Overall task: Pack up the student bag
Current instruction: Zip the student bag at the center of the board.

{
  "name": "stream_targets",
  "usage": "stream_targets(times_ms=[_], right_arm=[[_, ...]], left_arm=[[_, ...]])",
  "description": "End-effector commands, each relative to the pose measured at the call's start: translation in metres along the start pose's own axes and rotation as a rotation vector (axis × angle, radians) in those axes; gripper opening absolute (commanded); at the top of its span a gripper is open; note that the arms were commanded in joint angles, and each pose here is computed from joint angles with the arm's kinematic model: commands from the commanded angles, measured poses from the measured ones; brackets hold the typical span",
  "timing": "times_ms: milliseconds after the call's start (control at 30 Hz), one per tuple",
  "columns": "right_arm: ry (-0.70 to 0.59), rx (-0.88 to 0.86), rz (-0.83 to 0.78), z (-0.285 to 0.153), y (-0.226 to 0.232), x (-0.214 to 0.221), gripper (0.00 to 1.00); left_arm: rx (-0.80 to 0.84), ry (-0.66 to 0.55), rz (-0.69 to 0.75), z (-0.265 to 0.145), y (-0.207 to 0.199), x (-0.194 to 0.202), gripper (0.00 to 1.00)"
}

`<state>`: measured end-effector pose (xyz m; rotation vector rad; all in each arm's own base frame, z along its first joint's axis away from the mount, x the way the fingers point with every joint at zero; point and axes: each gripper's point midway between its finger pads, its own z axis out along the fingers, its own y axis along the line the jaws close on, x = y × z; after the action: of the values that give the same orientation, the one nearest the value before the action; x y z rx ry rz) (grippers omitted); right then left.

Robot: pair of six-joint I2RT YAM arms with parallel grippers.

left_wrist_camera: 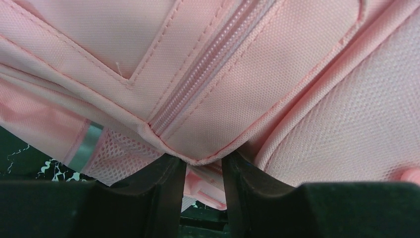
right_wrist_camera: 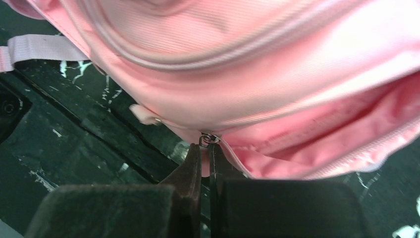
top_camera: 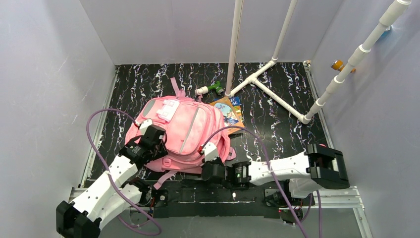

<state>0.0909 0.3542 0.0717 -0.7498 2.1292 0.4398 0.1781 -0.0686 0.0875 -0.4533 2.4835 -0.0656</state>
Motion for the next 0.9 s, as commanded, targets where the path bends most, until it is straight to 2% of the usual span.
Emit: stream_targets(times_ms=[0,233,367,433,500,567,767,867], right_arm=[[0.107,0.107,-0.027,-0.02,-0.044,0.023,0.01],[0.147,0.255,-0.049,-0.045,-0.092,0.014,0.01],[0.125,0.223,-0.092,-0.045,-0.088,0.003,0.01],[0.114,0.185,-0.099,-0.04,-0.079,0.0,0.01],[0.108,0.164,-0.101,-0.035,-0.072,-0.003,0.01],[0.105,0.155,-0.104,-0.029,-0.066,-0.004,0.01],[0.111,0.157,-0.117,-0.014,-0.057,-0.003,0.01],[0.09,0.11,-0.08,-0.014,-0.049,-0.008,0.01]], left_arm=[[-0.111,0.006,-0.015,0.014,0.024,0.001,0.32],[-0.11,0.02,-0.039,0.015,0.026,0.002,0.33],[-0.088,0.013,-0.04,0.01,0.024,-0.001,0.38],[-0.058,0.013,-0.039,0.005,0.019,-0.004,0.47],[-0.007,0.019,-0.034,-0.003,0.009,-0.008,0.61],[0.061,0.02,-0.025,-0.013,-0.002,-0.012,0.7],[0.377,0.108,0.028,-0.042,-0.054,-0.003,0.81],[0.516,0.109,0.07,-0.057,-0.071,0.002,0.92]])
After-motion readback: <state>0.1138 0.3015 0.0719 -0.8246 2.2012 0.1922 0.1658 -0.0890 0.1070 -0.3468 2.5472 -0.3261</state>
